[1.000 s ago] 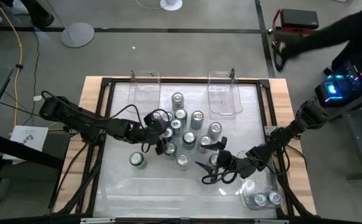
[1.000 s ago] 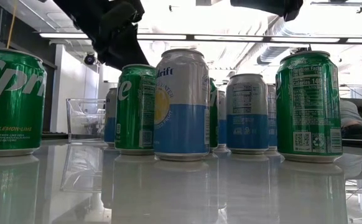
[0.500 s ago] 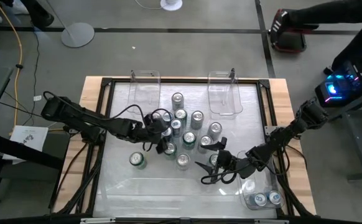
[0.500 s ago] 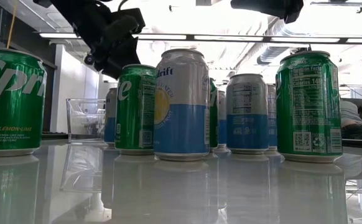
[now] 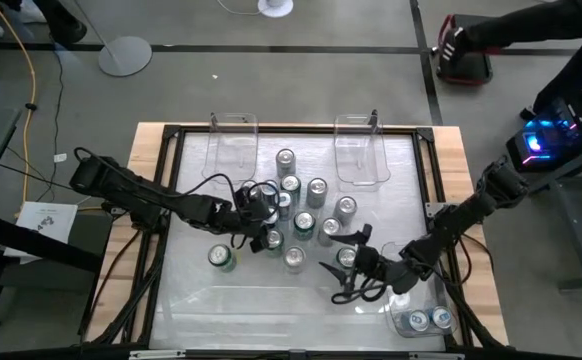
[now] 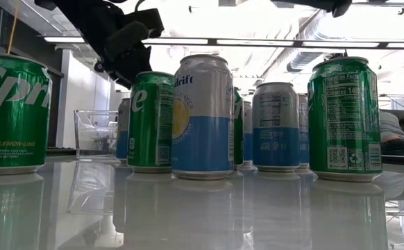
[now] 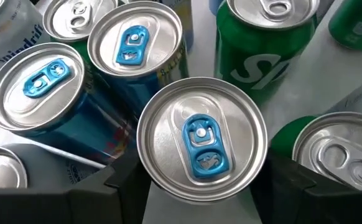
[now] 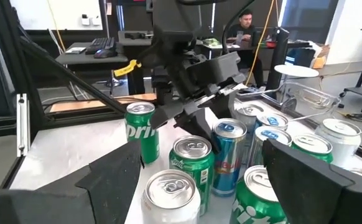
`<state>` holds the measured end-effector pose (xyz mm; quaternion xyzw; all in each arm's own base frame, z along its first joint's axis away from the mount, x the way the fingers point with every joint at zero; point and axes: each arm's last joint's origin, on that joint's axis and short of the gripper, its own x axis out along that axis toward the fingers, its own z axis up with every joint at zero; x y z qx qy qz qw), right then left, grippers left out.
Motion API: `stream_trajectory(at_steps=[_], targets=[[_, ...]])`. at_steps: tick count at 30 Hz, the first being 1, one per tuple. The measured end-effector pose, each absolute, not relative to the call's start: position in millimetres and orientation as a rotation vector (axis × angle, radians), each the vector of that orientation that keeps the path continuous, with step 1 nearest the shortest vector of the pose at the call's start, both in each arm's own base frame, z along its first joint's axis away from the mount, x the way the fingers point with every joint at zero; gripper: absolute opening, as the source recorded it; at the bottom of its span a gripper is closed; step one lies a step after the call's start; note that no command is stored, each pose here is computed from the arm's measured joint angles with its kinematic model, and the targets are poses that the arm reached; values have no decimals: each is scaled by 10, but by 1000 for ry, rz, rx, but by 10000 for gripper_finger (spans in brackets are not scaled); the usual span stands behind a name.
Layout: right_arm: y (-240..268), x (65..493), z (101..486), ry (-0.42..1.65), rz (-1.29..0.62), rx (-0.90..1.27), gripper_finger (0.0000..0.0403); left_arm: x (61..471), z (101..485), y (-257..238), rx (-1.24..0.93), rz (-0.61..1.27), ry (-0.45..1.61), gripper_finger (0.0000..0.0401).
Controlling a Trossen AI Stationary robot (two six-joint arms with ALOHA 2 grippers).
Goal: Sort soda cans
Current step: Put the blue soda can into the bottom right transparent bin
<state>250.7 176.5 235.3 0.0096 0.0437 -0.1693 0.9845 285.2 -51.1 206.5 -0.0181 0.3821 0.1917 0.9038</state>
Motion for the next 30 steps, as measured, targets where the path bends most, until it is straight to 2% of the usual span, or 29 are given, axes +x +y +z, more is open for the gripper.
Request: stream_trajectory(at_steps=[7, 13, 18, 21, 25, 30], targets=[[1864, 2420, 2394, 55, -355, 35, 321, 2797, 2218, -512, 20, 379, 743, 211], [1961, 2256, 2613, 11, -359, 34, 321, 2766, 2688, -590, 103, 310, 624, 210], [2052, 2106, 2829, -21, -221, 67, 321, 2816, 3128, -779, 234, 175, 480, 210], [2086, 2001, 2917, -37, -144, 95, 321, 2908, 3288, -931, 226, 67, 378, 210], [2125, 1849, 3004, -50, -119, 127, 321, 3084, 3306, -1140, 160, -48, 327, 210], [2137, 1694, 3047, -51, -180, 248, 321, 3359, 3170, -1477, 101, -157, 330, 210]])
